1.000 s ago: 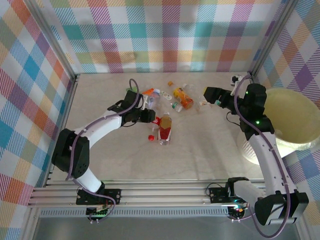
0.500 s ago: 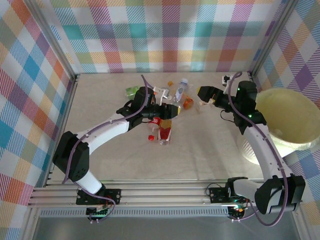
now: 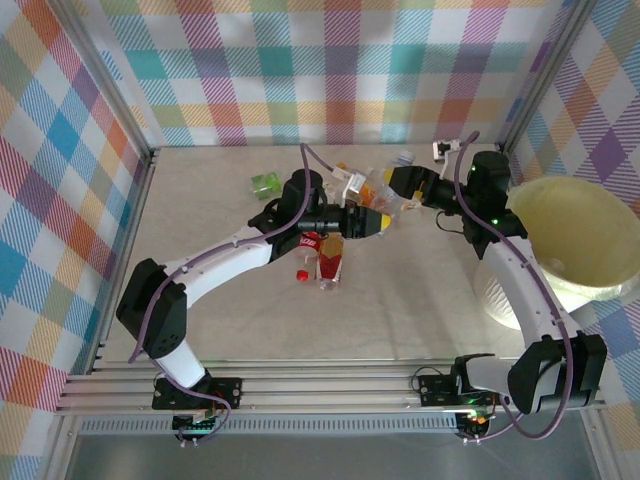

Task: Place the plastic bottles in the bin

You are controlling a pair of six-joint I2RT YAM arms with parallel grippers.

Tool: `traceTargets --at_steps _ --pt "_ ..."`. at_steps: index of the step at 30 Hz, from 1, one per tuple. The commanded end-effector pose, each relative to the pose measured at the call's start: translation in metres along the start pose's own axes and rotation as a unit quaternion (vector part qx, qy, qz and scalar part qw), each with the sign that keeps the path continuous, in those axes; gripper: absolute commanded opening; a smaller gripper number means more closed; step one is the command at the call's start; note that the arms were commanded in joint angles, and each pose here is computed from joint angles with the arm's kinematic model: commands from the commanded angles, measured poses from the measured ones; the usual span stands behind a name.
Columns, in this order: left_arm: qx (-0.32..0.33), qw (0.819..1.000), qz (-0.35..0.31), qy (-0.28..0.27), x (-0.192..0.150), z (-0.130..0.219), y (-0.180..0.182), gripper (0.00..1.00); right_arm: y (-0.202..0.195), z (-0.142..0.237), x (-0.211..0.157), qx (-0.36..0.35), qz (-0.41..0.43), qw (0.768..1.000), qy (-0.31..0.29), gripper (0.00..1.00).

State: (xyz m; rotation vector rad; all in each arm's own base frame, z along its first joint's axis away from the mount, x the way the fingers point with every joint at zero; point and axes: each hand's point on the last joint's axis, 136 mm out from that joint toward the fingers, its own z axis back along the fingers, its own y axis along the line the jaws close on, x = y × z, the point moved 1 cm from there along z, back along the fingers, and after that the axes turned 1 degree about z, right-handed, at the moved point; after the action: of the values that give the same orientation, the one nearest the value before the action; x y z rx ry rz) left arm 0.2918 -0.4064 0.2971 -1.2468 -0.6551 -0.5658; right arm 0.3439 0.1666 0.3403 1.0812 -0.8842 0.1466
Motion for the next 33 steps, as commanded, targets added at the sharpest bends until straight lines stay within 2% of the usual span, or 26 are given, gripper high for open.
traceTargets --at_steps 1,14,20,25,27,28,31,33 --pt "-0.039 0.999 -0.018 -0.004 0.009 -0.007 -0.022 0.46 0.024 -0.001 0.01 0.037 0.028 0.999 -0.001 1.0" --pt "-0.041 0.999 -0.017 -0.002 0.01 -0.01 -0.023 0.46 0.017 -0.002 0.005 0.012 0.016 1.0 0.015 0.65" --pt "-0.035 0.999 -0.015 0.0 0.009 -0.011 -0.02 0.46 0.016 0.003 0.007 -0.009 0.023 1.0 0.006 0.52" --pt "-0.029 1.0 -0.011 0.002 0.008 -0.011 -0.017 0.47 0.014 0.009 0.01 -0.035 0.038 0.999 -0.003 0.47" --pt "-0.027 1.0 -0.01 0.005 0.007 -0.011 -0.018 0.59 0.013 0.011 0.012 -0.045 0.039 0.998 -0.01 0.45" --pt "-0.02 1.0 -0.008 0.004 0.008 -0.01 -0.016 0.68 0.011 0.013 0.015 -0.057 0.042 0.997 -0.019 0.43" --pt "-0.001 1.0 -0.021 -0.007 0.011 -0.001 -0.018 0.89 0.006 0.026 0.028 -0.113 0.071 0.99 -0.049 0.41" --pt "0.022 0.999 -0.032 -0.019 0.013 0.006 -0.015 0.96 0.009 0.039 0.039 -0.149 0.099 0.981 -0.074 0.41"
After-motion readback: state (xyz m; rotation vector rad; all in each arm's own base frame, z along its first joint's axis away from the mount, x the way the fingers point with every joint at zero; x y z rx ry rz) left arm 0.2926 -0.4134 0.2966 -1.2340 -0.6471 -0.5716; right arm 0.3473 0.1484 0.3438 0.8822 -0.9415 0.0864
